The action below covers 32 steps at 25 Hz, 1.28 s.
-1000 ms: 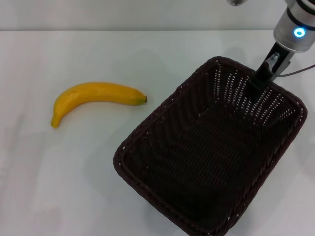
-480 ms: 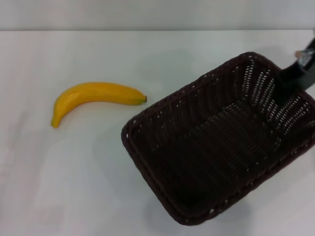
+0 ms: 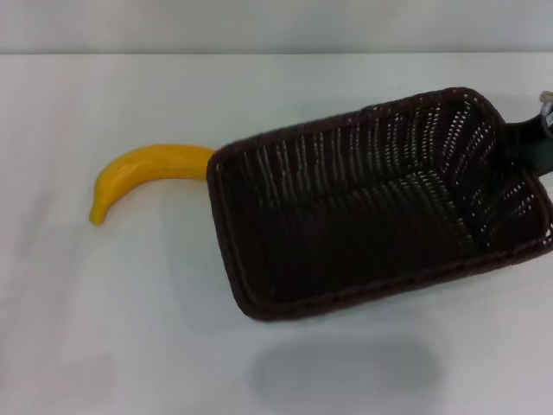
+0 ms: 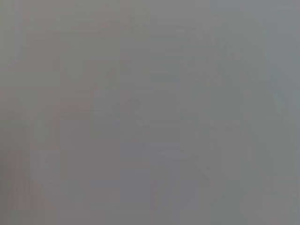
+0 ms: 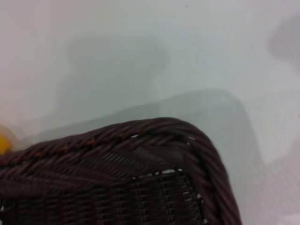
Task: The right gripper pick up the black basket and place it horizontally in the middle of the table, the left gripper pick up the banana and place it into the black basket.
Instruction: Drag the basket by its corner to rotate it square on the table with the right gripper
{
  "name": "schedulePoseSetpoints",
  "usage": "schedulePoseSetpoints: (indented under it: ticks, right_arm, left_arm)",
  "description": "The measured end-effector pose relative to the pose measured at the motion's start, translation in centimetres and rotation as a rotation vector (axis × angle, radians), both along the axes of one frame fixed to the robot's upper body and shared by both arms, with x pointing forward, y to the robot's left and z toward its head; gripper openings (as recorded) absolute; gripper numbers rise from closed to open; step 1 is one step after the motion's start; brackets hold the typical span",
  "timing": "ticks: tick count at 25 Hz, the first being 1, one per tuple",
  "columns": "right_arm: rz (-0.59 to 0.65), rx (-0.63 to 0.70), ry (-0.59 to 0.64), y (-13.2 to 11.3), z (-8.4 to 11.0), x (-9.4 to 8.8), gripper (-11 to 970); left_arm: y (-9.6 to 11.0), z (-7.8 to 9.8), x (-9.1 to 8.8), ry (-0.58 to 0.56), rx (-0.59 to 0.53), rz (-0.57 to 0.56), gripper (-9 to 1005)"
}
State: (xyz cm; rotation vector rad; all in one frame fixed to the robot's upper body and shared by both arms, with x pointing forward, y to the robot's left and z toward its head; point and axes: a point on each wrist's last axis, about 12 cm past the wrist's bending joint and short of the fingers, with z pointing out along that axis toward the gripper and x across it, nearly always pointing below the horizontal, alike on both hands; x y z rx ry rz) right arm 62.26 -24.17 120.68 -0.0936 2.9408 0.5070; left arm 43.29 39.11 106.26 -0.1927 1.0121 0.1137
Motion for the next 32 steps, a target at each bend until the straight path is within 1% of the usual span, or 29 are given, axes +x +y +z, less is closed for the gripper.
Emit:
schedulePoseSetpoints:
  ticks: [3,7,9,13,18,22,26,29,32]
  right_arm:
    - [-0.014,0.000,0.001,0.8,0.0,0.0,131]
    - [-0.024,0.020,0.000,3.2,-0.2,-0.2,130]
    - [-0.041,0.021,0.010,4.0,-0.3,-0.4,130]
    - [-0.070,-0.003,0.021,5.1,-0.1,-0.8,129]
    - [-0.011,-0.071,-0.013,6.6,0.2,-1.3,128]
    - [0.026,-0.082,-0.006,7.1,-0.1,-1.5,127]
    - [0.099,-0.022,-0.025,8.1,0.2,-1.7,126]
    - [0.101,-0.018,-0.028,7.8,0.3,-1.7,129]
    - [0.096,-0.040,-0.019,7.3,0.1,-1.5,132]
  left_arm:
    - [0.3,0.3,0.6,-0.005,0.001,0.023,877]
    - [0.7,0.7,1.3,-0.010,0.008,0.028,877]
    - [0.8,0.9,1.6,-0.014,0.012,0.027,877]
    - [1.2,1.3,2.2,-0.017,0.025,0.028,877]
    - [1.6,1.6,3.0,-0.004,0.024,0.029,877]
    - [1.7,1.7,3.5,0.005,0.024,0.029,877]
    - [1.8,1.8,3.6,0.005,0.029,0.031,876]
    - [1.8,1.9,3.7,0.002,0.033,0.029,876]
    - [1.7,1.8,3.6,0.005,0.032,0.028,876]
